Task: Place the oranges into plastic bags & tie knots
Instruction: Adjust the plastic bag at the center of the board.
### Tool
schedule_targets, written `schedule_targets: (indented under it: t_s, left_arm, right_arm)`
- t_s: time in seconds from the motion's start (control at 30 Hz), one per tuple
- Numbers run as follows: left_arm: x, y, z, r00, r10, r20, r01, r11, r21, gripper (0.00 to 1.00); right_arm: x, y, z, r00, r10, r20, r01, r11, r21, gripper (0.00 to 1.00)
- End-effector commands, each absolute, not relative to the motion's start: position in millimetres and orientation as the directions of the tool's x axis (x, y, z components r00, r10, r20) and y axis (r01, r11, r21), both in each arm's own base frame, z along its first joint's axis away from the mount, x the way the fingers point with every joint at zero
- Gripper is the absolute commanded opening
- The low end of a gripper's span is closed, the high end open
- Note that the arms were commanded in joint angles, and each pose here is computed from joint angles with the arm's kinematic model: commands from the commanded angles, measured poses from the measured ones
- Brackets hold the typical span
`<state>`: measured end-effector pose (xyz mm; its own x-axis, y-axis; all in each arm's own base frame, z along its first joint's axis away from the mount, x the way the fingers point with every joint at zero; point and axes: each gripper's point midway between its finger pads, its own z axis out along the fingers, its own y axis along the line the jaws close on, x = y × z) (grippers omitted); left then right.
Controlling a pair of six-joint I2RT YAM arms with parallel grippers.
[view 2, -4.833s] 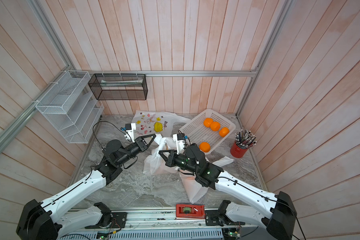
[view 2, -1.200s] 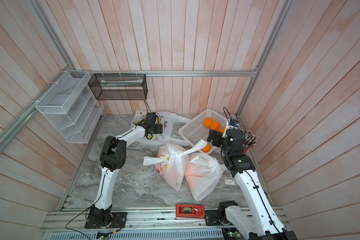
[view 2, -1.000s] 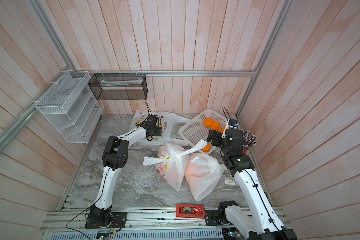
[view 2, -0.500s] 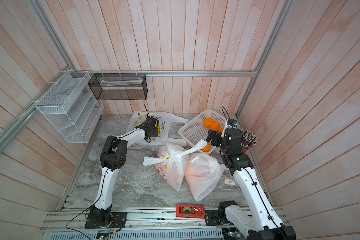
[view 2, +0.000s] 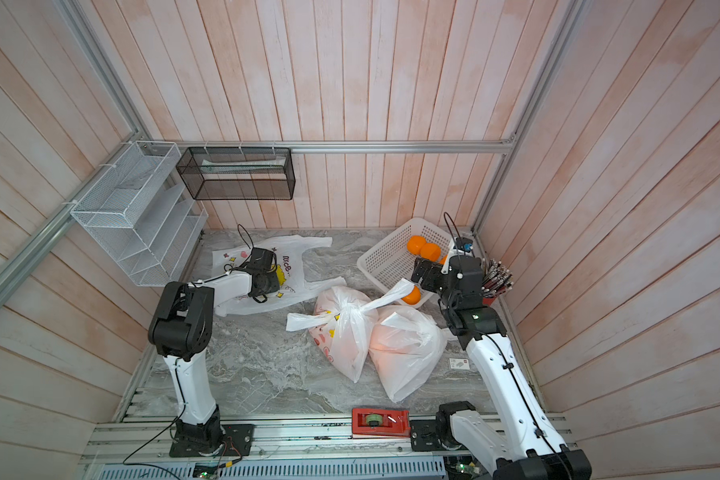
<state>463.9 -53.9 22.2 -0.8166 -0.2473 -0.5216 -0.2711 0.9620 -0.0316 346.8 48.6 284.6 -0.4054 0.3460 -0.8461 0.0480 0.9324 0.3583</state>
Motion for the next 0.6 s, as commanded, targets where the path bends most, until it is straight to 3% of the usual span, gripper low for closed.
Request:
schedule_targets:
  t_s: [0.0,0.17,0.43,0.57]
  left_arm:
    - [415,-42,-12,-0.877,-0.295,-0.38,-0.316,0.949,-0.007,0.38]
    - [409,-39,17,-0.852,-0.293,-0.433,-0.313,0.949,-0.025,0.39]
    - [443,-78,109,-0.76,-0.244,-0.603,-0.235,0.967,-0.095,0.59]
    - [458,-110,121,-0.744,-0.277,-0.608,-0.238,0.96,-0.146,0.64]
  right_arm:
    - [348,49,286,-0.396,0.353,-0.847,0.039,0.929,0.369,0.98]
    - [348,50,286,-0.396,0.352,-0.848,0.035,0.929,0.369,0.98]
    - [349,48,284,-0.395,0.346,-0.851,0.041,0.932,0.36,0.98]
    - [349,48,282,-0.397,0.343,-0.851,0.04,0.933,0.357,0.98]
